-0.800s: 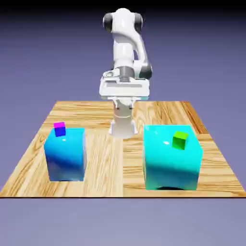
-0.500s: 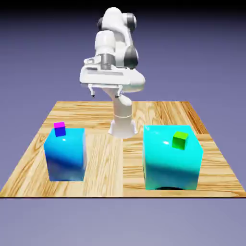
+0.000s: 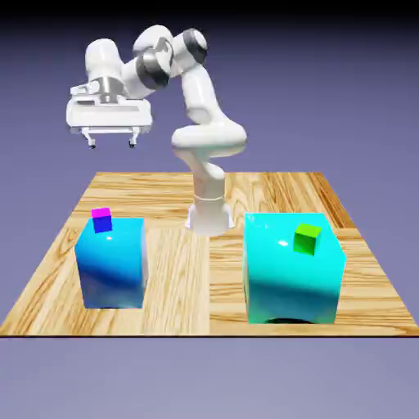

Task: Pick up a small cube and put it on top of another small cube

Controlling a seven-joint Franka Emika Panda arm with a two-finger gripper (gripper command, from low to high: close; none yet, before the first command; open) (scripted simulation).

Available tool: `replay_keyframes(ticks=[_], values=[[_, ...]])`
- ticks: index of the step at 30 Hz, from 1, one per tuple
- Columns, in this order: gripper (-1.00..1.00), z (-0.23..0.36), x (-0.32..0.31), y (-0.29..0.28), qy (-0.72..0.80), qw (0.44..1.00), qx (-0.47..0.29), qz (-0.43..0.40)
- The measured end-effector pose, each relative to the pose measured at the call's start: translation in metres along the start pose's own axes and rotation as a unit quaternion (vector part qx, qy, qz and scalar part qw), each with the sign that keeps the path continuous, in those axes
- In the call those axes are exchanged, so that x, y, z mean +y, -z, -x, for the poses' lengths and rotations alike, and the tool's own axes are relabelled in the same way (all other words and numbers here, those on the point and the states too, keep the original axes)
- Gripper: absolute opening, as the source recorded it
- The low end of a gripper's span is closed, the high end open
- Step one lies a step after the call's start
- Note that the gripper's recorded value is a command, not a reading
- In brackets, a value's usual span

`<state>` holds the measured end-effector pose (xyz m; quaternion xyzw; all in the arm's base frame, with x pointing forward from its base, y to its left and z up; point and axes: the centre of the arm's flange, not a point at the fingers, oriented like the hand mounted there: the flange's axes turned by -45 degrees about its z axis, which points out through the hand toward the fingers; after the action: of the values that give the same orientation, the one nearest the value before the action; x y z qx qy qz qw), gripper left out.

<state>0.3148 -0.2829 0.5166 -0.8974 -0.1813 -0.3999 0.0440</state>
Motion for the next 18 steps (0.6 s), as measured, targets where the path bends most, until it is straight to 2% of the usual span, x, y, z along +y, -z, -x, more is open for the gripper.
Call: replay_keyframes(ticks=[9, 18], values=[[0.0, 0.105, 0.062, 0.002, 0.042, 0.995, 0.037, -0.087], [0.0, 0.231, 0.089, -0.038, 0.084, 0.974, 0.102, -0.187]])
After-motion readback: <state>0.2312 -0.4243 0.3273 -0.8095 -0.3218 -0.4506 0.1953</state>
